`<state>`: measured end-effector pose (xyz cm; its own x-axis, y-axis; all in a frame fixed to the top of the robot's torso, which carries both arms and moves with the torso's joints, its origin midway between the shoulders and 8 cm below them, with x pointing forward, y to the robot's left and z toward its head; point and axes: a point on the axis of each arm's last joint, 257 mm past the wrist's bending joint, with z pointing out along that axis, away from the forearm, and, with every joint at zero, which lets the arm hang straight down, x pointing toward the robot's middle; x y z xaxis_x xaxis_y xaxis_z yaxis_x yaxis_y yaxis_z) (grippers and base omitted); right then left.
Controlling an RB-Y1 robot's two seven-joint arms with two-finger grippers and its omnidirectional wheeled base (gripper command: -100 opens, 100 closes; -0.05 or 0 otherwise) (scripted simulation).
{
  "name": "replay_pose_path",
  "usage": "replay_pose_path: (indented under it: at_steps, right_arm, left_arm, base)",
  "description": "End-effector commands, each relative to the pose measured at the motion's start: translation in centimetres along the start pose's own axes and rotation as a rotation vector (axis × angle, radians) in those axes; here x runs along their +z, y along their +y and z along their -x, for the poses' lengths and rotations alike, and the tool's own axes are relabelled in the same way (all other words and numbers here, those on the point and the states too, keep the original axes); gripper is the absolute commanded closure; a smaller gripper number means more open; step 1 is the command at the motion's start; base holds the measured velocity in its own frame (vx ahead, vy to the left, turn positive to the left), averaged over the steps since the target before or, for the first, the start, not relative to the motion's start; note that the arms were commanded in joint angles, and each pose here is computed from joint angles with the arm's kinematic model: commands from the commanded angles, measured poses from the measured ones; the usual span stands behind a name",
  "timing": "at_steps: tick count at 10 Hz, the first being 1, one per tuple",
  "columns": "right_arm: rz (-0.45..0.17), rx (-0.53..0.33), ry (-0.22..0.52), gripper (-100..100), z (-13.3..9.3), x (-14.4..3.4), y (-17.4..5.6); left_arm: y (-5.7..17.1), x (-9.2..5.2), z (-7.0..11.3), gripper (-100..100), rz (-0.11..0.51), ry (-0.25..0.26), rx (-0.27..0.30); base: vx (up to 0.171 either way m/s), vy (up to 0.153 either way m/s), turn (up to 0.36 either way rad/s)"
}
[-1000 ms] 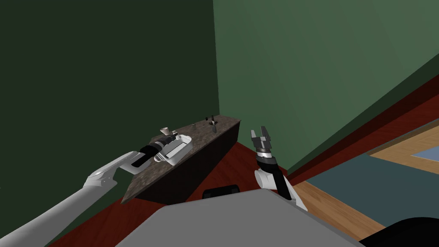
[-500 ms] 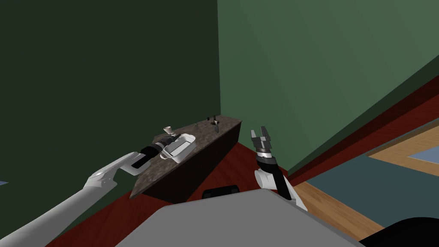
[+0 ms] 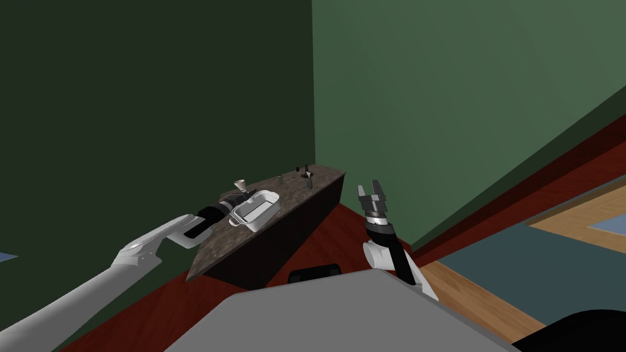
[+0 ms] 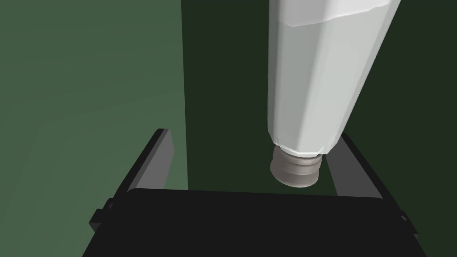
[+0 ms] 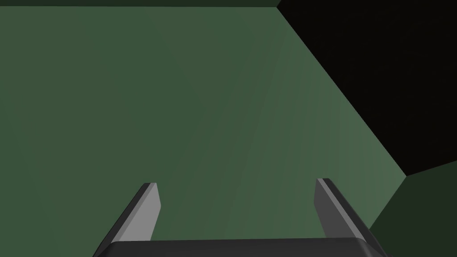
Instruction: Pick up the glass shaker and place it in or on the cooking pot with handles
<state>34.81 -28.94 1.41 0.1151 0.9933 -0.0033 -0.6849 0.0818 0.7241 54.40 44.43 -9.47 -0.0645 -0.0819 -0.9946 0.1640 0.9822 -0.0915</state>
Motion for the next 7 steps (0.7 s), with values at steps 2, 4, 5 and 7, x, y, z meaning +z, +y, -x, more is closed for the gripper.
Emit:
replay_pose_path:
  at_steps: [2,4,5,7]
  right_arm:
    - [0.0,0.0,0.0,0,0.0,0.0,0.0]
    - [0.0,0.0,0.0,0,0.0,0.0,0.0]
    - [0.0,0.0,0.0,0,0.0,0.0,0.0]
    - [0.0,0.0,0.0,0,0.0,0.0,0.0]
  left_arm:
    - [0.0,-0.2,1.5,-100,-0.005,0.001,-0.001]
    - [-0.1,-0.3,2.6,-100,-0.01,0.002,0.0]
    - [-0.1,-0.4,3.1,-100,-0.012,0.003,0.001]
    - [-0.3,-0.5,4.1,-100,-0.017,0.006,0.001]
  base:
    - [0.018,-0.021,0.022]
    - [0.015,-0.019,0.022]
    - [0.014,-0.02,0.021]
    - [0.011,-0.016,0.02]
